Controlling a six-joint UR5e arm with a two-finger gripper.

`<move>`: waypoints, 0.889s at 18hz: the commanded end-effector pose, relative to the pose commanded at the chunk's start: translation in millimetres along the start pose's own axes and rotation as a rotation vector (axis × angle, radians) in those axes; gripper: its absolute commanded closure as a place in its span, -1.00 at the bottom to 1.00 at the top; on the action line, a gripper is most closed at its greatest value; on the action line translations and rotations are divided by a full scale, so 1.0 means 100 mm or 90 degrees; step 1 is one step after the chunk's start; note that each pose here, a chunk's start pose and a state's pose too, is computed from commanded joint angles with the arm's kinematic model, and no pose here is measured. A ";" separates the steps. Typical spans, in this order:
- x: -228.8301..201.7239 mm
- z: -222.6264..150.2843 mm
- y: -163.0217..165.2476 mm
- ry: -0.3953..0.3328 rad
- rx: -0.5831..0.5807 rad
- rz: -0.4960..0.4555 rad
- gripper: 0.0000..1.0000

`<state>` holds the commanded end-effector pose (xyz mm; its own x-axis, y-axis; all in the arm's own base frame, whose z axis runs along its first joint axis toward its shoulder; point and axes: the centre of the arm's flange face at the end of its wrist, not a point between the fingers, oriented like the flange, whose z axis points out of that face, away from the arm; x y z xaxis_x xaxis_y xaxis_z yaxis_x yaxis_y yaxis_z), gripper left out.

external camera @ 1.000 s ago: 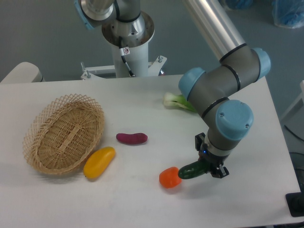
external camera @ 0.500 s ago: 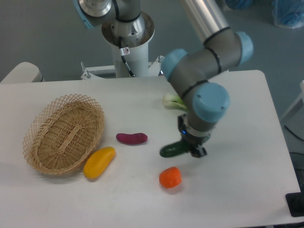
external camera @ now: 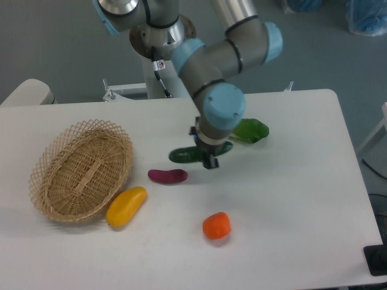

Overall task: Place the cucumber on the table
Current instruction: 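Lower the cucumber onto the table beside the purple eggplant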

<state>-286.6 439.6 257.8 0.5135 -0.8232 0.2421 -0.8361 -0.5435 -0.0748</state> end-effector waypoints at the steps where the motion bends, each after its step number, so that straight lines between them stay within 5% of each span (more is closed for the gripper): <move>1: 0.01 0.04 -0.07 0.007 -0.007 0.011 0.50; 7: 0.11 0.30 -0.29 0.045 -0.041 0.081 0.48; 13: 0.12 0.50 -0.28 0.017 -0.059 0.087 0.31; 16: 0.12 0.51 -0.27 0.015 -0.059 0.078 -0.26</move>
<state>-248.1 435.9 213.1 0.4030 -0.8776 0.2595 -0.9070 -0.4210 -0.0151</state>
